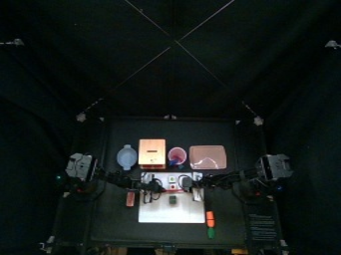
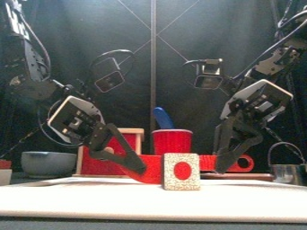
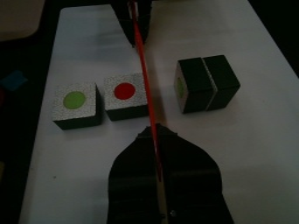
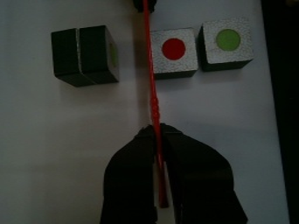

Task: Cut the sushi into 4 pieces with the knife
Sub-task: Cut the sushi into 4 pieces

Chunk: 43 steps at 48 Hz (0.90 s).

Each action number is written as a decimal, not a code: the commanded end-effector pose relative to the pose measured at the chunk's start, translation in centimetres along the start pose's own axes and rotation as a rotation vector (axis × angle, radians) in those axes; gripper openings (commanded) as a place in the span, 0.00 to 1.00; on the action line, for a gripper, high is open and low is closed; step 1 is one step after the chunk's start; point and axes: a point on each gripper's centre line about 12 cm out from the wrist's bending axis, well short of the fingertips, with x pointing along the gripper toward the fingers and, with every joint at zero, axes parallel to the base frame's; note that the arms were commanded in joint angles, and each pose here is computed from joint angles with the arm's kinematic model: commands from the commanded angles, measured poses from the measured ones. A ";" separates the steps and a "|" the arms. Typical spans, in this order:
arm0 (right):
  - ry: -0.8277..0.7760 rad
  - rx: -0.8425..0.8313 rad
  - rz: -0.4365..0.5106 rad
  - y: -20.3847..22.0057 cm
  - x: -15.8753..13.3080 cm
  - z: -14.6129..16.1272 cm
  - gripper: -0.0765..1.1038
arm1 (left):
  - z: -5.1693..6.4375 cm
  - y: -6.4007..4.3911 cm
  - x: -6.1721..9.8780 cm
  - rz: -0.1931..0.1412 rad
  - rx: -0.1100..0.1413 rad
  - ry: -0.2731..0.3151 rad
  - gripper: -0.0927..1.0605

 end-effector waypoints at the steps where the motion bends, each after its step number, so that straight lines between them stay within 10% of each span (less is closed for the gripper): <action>1: -0.064 0.017 -0.012 -0.7 -0.8 1.9 0.11 | 1.5 0.1 -0.2 -0.008 0.022 -0.025 0.25; 21: -0.173 -0.031 0.070 2.1 -5.3 4.6 0.11 | 6.4 -2.3 -3.3 -0.076 0.062 -0.142 0.25; 43: -0.124 -0.042 0.110 3.9 -4.6 3.0 0.11 | 5.3 -5.3 -2.9 -0.148 0.090 -0.112 0.25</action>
